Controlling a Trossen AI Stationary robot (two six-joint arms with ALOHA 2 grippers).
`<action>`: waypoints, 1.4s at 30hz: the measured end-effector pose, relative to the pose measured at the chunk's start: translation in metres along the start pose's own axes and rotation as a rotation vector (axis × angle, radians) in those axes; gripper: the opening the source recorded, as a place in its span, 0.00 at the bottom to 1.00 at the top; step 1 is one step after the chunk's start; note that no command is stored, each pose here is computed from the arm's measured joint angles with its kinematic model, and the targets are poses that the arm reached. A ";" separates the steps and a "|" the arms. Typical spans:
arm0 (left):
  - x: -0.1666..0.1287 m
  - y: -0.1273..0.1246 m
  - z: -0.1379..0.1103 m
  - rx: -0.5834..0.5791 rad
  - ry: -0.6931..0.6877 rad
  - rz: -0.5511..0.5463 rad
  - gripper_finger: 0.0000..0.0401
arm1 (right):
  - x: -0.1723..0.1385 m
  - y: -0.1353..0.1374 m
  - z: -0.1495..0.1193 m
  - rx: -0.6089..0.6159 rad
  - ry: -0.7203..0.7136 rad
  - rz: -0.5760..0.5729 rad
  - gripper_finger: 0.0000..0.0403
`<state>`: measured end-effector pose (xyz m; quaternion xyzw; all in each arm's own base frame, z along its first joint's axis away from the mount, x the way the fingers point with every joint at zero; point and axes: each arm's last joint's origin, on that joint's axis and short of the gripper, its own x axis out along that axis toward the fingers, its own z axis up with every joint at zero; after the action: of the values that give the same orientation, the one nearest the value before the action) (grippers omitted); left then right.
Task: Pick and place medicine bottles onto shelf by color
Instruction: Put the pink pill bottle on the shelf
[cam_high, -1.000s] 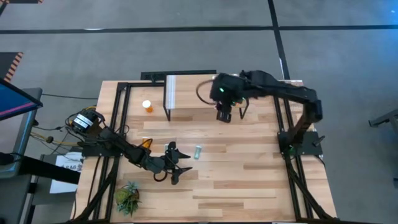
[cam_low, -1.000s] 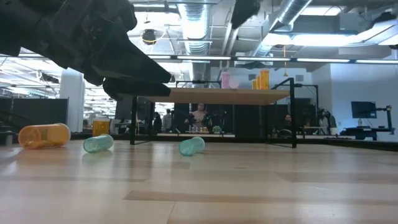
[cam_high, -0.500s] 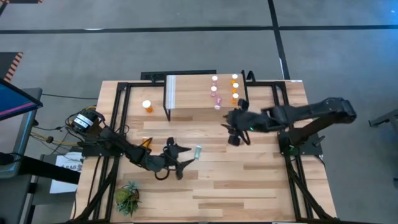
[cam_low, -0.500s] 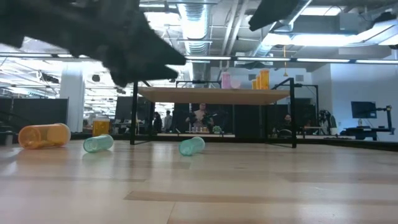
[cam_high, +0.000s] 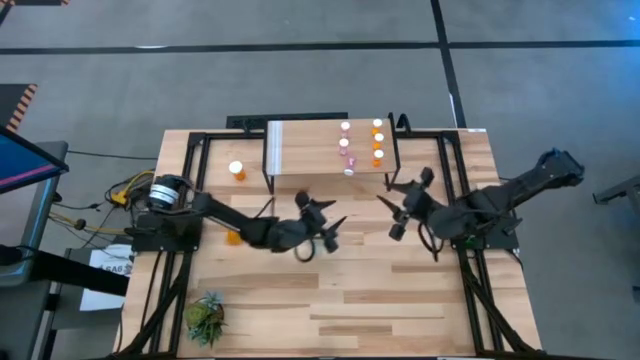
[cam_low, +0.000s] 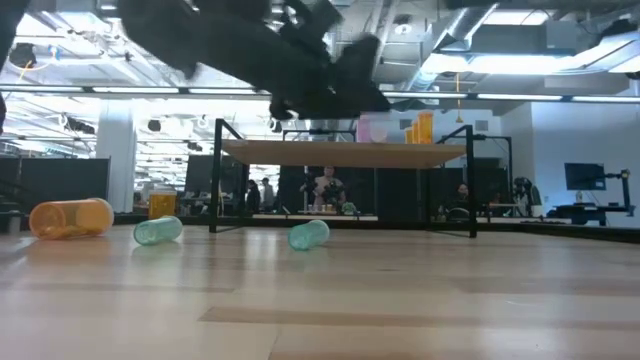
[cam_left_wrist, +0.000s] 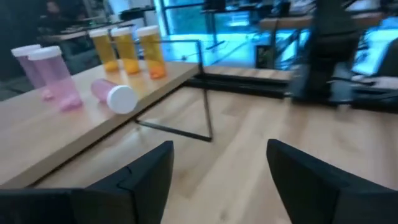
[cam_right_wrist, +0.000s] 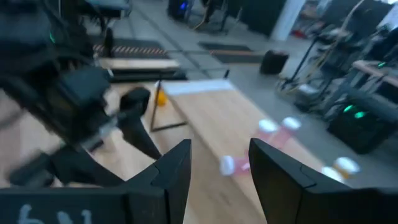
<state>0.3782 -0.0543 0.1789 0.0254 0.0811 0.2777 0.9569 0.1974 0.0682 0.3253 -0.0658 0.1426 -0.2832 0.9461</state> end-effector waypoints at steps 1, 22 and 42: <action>0.009 0.001 -0.001 0.005 0.004 0.027 0.64 | -0.004 -0.001 0.001 0.000 -0.013 -0.017 0.45; 0.073 0.011 -0.003 -0.089 -0.026 0.352 0.79 | -0.015 0.012 -0.003 -0.037 -0.030 0.002 0.45; 0.088 0.033 0.000 -0.071 -0.039 0.350 0.77 | -0.015 0.011 -0.002 -0.030 -0.030 0.000 0.45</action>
<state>0.4343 0.0209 0.1700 0.0109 0.0471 0.4420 0.8957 0.1906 0.0859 0.3241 -0.0843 0.1327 -0.2800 0.9470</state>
